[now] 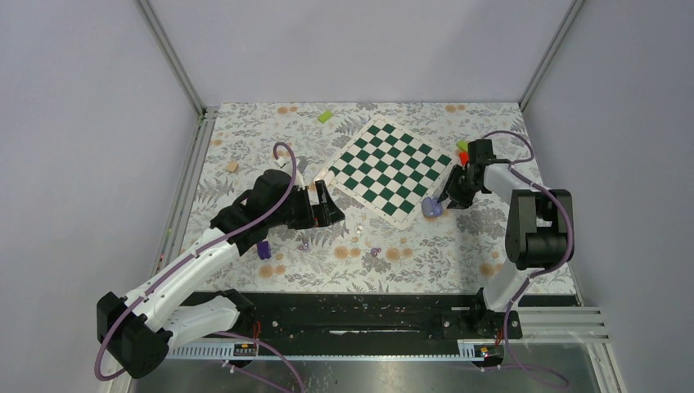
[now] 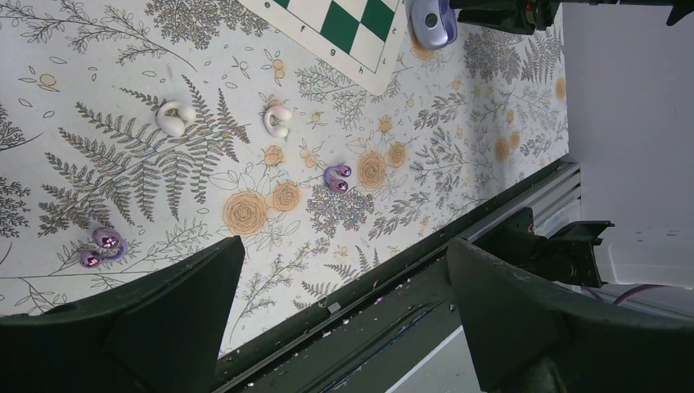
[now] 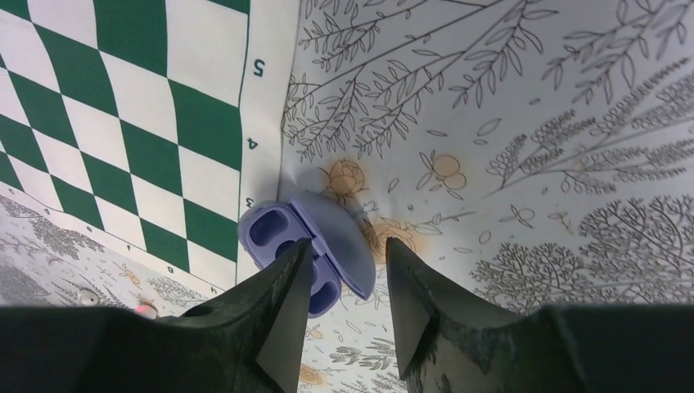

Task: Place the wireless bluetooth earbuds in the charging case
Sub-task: Pick up the charging case from the center of the board.

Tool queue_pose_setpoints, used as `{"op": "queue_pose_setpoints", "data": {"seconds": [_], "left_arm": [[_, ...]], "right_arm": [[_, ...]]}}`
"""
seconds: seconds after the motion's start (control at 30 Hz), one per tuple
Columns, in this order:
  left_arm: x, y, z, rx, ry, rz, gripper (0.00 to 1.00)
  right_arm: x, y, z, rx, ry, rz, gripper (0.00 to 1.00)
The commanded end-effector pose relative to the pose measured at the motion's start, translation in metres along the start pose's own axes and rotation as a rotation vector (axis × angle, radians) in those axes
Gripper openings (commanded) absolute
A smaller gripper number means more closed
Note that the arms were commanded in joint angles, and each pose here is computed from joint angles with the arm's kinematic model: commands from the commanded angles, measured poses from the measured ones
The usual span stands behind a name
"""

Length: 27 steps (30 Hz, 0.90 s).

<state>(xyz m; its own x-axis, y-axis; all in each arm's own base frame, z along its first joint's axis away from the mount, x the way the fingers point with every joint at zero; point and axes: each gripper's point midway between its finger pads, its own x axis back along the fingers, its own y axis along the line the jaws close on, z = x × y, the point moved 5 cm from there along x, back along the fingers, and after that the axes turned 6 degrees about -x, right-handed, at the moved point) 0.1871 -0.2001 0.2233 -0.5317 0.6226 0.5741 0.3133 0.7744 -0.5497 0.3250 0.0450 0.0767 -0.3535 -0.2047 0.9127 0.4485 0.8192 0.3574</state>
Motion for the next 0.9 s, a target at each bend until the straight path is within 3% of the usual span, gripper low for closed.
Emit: {"op": "queue_pose_setpoints", "data": {"seconds": [0.0,0.57,0.87], "left_arm": [[0.001,-0.002,-0.008,-0.002,-0.039,0.004,0.98],[0.0,-0.001,-0.006,-0.002,-0.035,0.0,0.98],[0.0,0.001,-0.005,0.001,-0.037,-0.006,0.98]], "right_arm": [[-0.005,0.012,-0.006,0.014,0.029,-0.048,0.45],[-0.008,0.018,-0.004,0.043,0.049,-0.045,0.34],[-0.008,0.019,0.004,0.094,0.045,0.019,0.35]]}}
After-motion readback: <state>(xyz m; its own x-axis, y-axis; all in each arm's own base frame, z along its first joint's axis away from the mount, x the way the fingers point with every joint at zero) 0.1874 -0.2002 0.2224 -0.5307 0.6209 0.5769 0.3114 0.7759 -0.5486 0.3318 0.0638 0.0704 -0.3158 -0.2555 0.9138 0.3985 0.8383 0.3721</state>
